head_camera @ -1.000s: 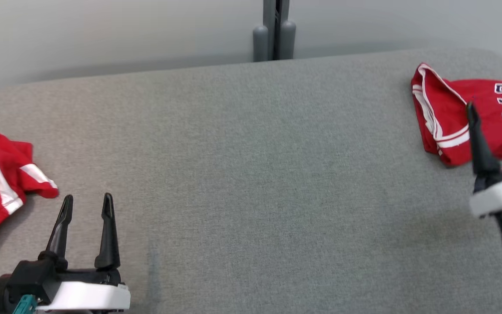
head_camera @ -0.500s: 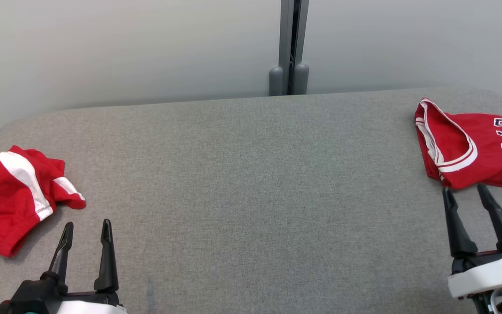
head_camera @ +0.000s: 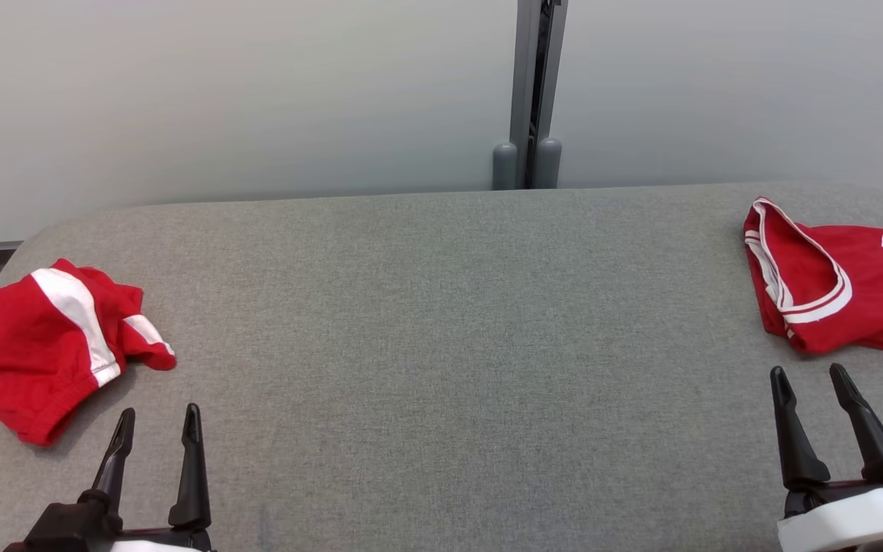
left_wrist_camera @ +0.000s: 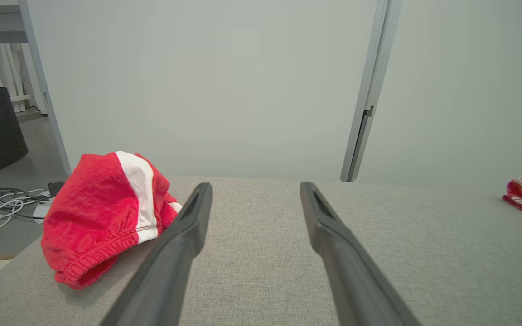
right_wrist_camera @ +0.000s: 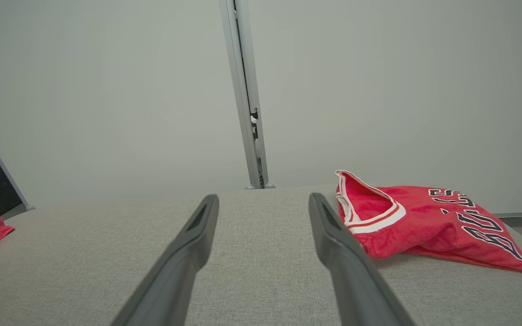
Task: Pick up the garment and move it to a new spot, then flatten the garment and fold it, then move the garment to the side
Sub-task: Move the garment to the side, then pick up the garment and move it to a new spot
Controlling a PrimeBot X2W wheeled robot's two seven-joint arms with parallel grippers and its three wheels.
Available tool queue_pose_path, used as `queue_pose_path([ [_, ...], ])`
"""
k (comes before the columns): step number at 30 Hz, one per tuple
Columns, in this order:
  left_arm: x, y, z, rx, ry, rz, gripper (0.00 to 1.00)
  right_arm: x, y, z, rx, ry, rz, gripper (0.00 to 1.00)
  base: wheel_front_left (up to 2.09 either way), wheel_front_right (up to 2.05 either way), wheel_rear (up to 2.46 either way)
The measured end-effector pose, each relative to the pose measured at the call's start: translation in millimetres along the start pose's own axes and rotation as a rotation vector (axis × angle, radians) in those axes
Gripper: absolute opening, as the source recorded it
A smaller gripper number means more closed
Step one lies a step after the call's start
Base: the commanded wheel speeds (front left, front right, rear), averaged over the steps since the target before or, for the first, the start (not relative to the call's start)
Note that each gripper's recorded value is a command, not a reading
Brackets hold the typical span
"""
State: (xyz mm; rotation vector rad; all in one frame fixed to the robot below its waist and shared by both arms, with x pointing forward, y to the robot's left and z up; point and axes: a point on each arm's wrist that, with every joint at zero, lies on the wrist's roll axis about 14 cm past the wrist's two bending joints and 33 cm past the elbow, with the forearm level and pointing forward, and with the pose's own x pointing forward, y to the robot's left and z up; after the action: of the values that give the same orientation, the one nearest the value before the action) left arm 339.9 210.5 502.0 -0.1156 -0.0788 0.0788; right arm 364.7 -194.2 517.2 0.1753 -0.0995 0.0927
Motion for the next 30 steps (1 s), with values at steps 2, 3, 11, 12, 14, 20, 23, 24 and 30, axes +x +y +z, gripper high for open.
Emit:
queue_pose_path([
  [2, -1, 2, 0, 0.004, 0.001, 0.004, 1.0, -1, -1, -2, 0.003, 0.003, -0.005, 1.0, 0.0, 0.0, 0.0],
  [3, -1, 2, 0, 0.007, 0.001, 0.005, 1.0, -2, -1, -2, 0.006, 0.005, -0.007, 1.0, 0.0, 0.0, 0.0],
  [11, -3, 5, -1, 0.01, 0.005, 0.011, 1.0, -7, 1, -9, 0.022, 0.018, -0.016, 1.0, 0.0, 0.0, 0.0],
  [12, -2, 5, -2, 0.01, 0.006, 0.01, 1.0, -7, 1, -10, 0.021, 0.019, -0.017, 1.0, 0.0, 0.0, 0.0],
  [14, -2, 4, -2, 0.01, 0.007, 0.009, 1.0, -7, 1, -10, 0.022, 0.021, -0.017, 1.0, 0.0, 0.0, 0.0],
  [20, -3, 4, -1, 0.01, 0.004, 0.01, 1.0, -10, 0, -13, 0.024, 0.029, -0.022, 1.0, 0.0, 0.0, 0.0],
  [23, -3, 5, 0, 0.011, 0.003, 0.012, 1.0, -10, 1, -15, 0.024, 0.035, -0.021, 1.0, 0.0, 0.0, 0.0],
  [24, -4, 6, 0, 0.011, 0.002, 0.014, 1.0, -10, 2, -16, 0.025, 0.037, -0.018, 1.0, 0.0, 0.0, 0.0],
  [30, -9, 15, 1, 0.016, -0.001, 0.044, 1.0, -4, 16, -18, 0.035, 0.04, 0.019, 1.0, 0.0, 0.0, 0.0],
])
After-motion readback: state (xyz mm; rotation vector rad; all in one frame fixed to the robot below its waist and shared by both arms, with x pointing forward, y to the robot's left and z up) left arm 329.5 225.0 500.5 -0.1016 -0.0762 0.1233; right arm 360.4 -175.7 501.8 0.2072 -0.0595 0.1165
